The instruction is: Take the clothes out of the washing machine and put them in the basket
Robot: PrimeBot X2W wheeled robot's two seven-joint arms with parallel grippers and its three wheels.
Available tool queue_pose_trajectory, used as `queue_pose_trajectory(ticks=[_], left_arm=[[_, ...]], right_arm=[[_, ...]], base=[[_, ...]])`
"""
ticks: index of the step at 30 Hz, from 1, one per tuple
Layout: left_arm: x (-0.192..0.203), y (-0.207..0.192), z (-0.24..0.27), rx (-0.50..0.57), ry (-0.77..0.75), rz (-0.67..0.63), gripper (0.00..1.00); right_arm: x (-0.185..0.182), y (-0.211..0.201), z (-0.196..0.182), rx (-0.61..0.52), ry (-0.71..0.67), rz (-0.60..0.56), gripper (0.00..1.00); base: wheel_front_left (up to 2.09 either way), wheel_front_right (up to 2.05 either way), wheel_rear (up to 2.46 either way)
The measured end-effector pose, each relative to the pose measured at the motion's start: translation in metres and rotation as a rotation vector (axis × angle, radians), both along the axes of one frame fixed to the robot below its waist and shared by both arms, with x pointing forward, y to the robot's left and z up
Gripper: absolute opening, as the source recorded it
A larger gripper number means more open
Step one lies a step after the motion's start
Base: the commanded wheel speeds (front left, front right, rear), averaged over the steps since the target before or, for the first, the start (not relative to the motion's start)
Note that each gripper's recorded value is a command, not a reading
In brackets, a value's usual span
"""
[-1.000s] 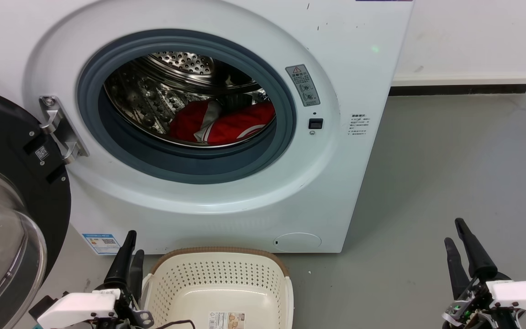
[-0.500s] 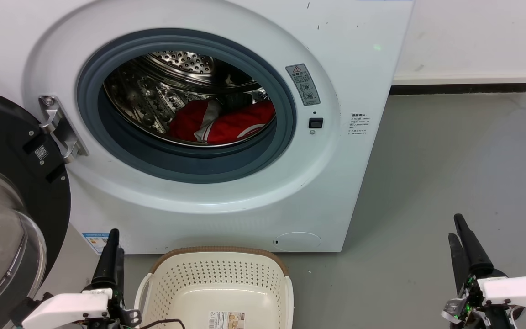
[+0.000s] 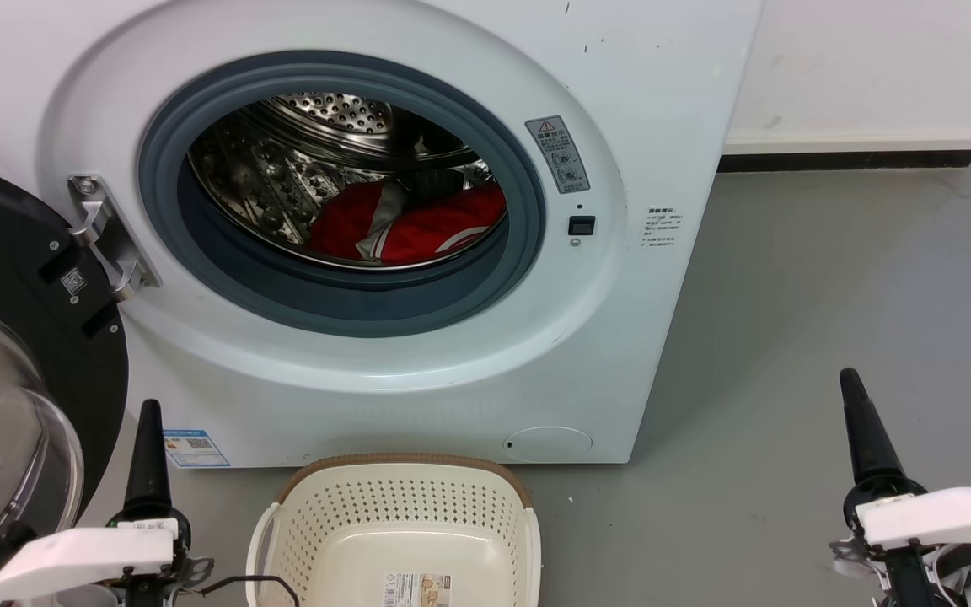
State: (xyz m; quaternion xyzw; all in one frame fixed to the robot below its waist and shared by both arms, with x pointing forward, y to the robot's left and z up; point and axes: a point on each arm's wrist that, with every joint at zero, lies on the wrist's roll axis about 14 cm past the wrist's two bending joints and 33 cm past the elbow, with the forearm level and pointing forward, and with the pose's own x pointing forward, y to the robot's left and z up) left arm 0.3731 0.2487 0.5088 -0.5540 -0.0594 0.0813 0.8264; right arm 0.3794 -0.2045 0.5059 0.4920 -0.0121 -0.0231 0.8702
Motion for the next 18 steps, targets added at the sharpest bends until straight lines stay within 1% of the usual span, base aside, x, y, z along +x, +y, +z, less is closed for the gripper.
queue_pose_trajectory(ticks=[6,10,18], left_arm=[[0.004,-0.003,0.019,0.167,-0.006,0.007,1.0],[0.007,-0.011,0.034,0.281,-0.02,0.005,1.0],[0.006,-0.023,0.044,0.43,-0.025,0.003,1.0]], right_arm=[[0.002,0.004,0.019,-0.197,-0.052,0.011,1.0],[0.003,0.009,0.029,-0.308,-0.083,0.02,1.0],[0.004,0.02,0.041,-0.459,-0.129,0.037,1.0]], base=[[0.0,0.0,0.0],[0.0,0.0,0.0],[0.0,0.0,0.0]])
